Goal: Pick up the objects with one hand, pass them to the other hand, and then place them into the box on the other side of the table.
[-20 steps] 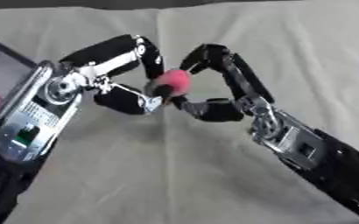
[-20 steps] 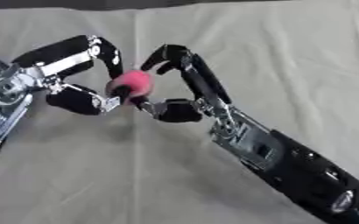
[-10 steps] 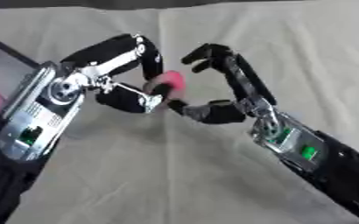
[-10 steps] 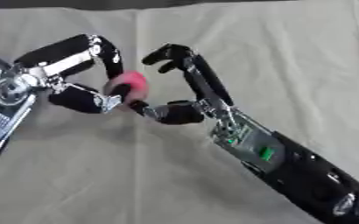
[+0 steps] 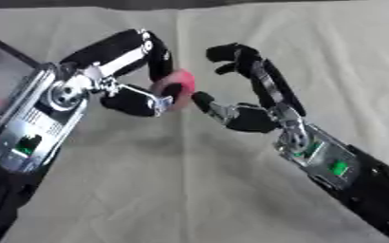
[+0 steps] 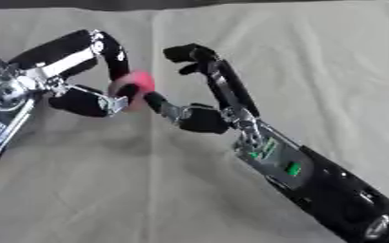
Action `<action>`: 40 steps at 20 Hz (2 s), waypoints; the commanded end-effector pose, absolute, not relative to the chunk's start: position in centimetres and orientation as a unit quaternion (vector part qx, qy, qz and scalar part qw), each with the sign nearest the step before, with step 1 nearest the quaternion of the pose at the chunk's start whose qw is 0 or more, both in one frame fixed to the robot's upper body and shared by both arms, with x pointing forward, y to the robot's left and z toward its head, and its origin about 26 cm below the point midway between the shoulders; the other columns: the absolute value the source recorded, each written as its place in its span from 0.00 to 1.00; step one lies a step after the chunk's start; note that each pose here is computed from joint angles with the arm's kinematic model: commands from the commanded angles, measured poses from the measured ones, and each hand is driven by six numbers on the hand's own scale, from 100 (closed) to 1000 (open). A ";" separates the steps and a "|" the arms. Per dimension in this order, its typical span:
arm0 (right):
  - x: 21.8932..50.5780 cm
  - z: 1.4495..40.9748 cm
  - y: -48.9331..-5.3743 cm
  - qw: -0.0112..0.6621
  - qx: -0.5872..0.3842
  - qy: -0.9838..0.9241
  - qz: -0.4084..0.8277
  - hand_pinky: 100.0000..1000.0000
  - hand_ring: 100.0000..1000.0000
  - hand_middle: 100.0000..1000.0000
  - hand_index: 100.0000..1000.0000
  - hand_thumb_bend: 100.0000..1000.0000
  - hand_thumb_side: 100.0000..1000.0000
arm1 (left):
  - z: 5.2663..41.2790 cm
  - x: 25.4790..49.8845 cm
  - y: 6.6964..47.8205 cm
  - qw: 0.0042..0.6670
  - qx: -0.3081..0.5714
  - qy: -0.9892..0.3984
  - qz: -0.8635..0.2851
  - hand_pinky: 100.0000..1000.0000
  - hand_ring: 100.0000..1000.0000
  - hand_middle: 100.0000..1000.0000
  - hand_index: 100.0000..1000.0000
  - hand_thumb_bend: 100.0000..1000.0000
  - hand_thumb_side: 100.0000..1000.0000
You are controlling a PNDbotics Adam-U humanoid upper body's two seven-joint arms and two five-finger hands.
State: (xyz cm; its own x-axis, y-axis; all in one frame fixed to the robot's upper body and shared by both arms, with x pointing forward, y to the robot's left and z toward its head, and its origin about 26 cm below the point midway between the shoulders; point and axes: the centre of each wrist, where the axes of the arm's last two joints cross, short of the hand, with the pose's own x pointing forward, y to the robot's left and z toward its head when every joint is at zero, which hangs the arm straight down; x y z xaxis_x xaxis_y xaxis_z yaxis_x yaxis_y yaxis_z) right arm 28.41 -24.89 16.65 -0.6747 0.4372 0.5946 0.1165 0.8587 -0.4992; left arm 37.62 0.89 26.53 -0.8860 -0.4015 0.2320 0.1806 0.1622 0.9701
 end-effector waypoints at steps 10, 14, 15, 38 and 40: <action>28.0 16.6 -25.6 0.376 -0.188 -0.886 0.198 0.67 0.76 0.69 0.77 0.45 0.45 | 30.0 38.9 4.9 0.224 0.149 -0.755 -0.598 0.82 0.45 0.36 0.30 0.09 0.00; 28.0 16.5 -25.7 0.378 -0.192 -0.884 0.196 0.67 0.76 0.69 0.77 0.45 0.44 | 30.9 39.4 6.6 0.234 0.167 -0.762 -0.580 0.81 0.45 0.36 0.30 0.10 0.00; 27.9 16.4 -25.8 0.379 -0.194 -0.883 0.196 0.67 0.76 0.69 0.77 0.45 0.44 | 31.1 39.6 7.1 0.239 0.172 -0.764 -0.574 0.81 0.45 0.36 0.30 0.10 0.00; 27.7 15.9 -25.9 0.384 -0.205 -0.880 0.192 0.67 0.76 0.69 0.77 0.46 0.44 | 32.7 42.6 20.3 0.387 0.266 -0.774 -0.425 0.85 0.44 0.35 0.30 0.00 0.00; 27.7 15.9 -25.8 0.384 -0.206 -0.879 0.190 0.67 0.76 0.69 0.77 0.46 0.44 | 32.4 42.8 21.3 0.398 0.274 -0.769 -0.418 0.86 0.44 0.36 0.30 0.00 0.00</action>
State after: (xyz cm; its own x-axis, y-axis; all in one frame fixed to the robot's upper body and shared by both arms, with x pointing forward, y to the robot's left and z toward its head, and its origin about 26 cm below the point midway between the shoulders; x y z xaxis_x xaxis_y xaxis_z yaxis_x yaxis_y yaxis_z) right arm 27.80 -25.73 15.34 -0.6085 0.5029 0.6139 0.2024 0.8463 -0.4927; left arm 42.99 19.75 30.90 -0.5450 -0.7379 0.3982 -0.0365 0.4954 0.8679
